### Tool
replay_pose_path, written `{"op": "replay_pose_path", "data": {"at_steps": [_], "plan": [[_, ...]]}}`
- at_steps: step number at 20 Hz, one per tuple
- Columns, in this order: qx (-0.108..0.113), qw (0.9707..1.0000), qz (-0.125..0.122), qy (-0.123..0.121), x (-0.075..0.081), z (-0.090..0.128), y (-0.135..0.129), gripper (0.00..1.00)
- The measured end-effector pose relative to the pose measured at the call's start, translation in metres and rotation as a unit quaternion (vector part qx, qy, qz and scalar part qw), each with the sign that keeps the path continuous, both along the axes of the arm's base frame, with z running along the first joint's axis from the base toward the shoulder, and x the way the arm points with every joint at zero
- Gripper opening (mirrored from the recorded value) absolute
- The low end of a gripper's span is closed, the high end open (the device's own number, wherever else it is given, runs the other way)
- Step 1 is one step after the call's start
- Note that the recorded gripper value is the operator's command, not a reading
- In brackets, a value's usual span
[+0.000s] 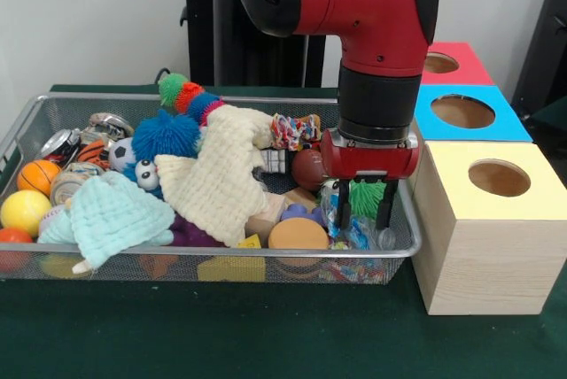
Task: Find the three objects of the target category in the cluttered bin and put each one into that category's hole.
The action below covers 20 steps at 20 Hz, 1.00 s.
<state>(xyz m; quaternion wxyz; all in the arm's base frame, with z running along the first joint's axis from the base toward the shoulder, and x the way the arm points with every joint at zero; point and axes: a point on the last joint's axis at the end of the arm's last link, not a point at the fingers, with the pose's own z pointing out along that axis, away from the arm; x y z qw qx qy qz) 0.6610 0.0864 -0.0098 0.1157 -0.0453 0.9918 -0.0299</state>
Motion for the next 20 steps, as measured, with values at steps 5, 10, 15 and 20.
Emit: {"op": "replay_pose_path", "data": {"at_steps": [5, 10, 15, 20], "plan": [[0.003, 1.0000, -0.007, 0.000, 0.001, 0.004, 0.000, 0.00], [0.010, 0.9998, -0.019, 0.001, -0.001, 0.014, -0.001, 0.00], [0.015, 0.9995, -0.028, 0.002, -0.006, 0.032, -0.001, 0.00], [0.020, 0.9990, -0.039, 0.000, -0.009, 0.051, -0.002, 0.00]]}}
